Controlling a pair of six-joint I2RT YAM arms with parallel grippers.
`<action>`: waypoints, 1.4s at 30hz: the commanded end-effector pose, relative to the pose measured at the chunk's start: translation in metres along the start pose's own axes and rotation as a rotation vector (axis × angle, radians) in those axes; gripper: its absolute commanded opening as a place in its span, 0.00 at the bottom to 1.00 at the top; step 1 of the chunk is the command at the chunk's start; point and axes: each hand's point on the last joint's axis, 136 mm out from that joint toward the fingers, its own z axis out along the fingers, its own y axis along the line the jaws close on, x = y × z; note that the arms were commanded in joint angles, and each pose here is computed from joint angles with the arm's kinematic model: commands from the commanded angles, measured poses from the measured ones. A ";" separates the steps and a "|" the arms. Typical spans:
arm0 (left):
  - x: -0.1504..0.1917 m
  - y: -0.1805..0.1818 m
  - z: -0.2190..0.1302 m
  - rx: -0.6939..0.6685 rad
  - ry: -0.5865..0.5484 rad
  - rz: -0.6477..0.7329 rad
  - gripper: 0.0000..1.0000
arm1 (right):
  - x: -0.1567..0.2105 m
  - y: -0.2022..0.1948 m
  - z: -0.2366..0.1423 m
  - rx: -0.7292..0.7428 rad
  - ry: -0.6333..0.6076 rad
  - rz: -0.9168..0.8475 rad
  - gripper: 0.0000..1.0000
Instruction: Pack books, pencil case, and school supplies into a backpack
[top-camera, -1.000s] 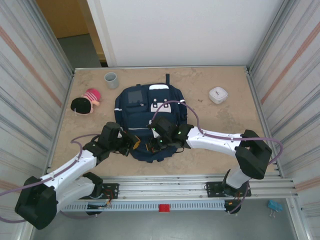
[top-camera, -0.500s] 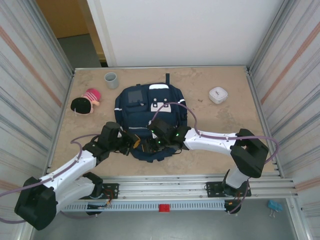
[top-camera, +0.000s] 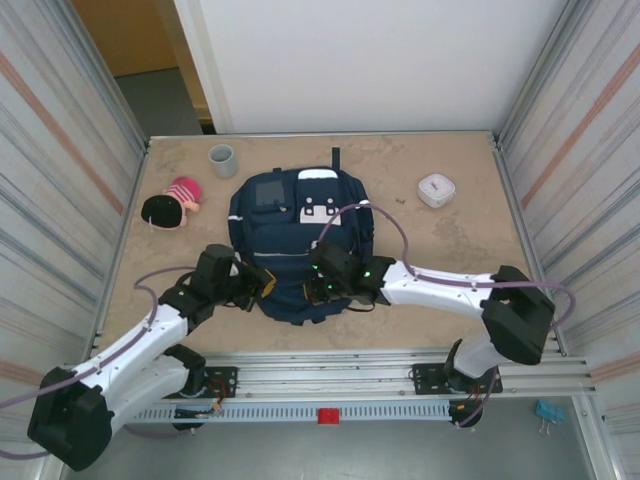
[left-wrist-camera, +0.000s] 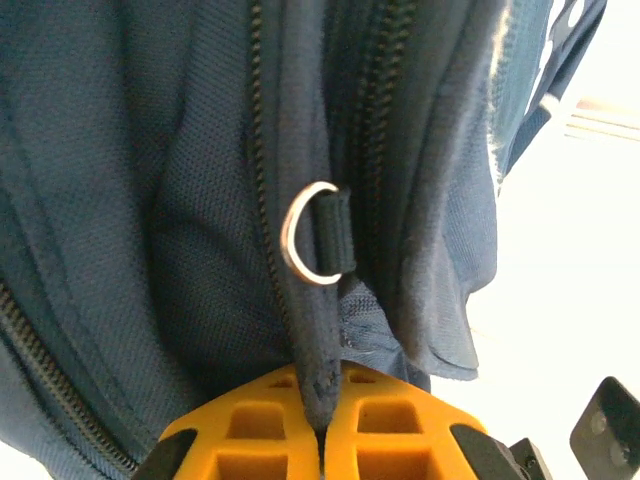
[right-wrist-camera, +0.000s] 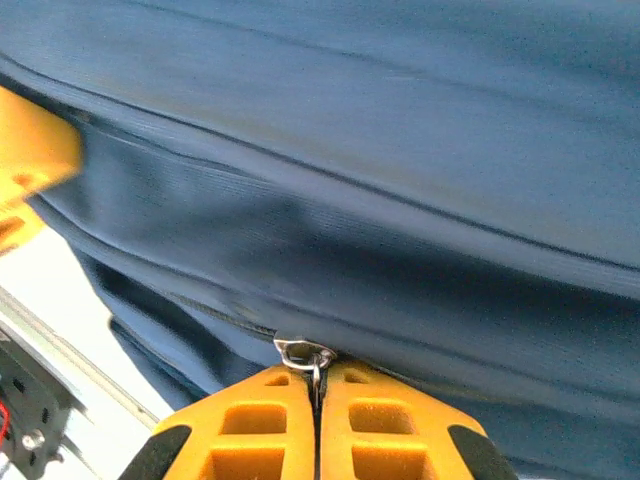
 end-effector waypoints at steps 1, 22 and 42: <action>-0.020 0.019 -0.020 -0.079 -0.068 0.052 0.00 | 0.013 -0.048 -0.019 0.114 0.031 -0.022 0.00; 0.033 -0.094 -0.085 0.206 -0.017 1.695 0.60 | -0.016 0.006 -0.035 -0.197 0.003 -0.208 0.00; 0.065 -0.069 0.050 0.077 0.216 2.293 0.35 | -0.022 0.018 -0.046 -0.277 -0.042 -0.218 0.00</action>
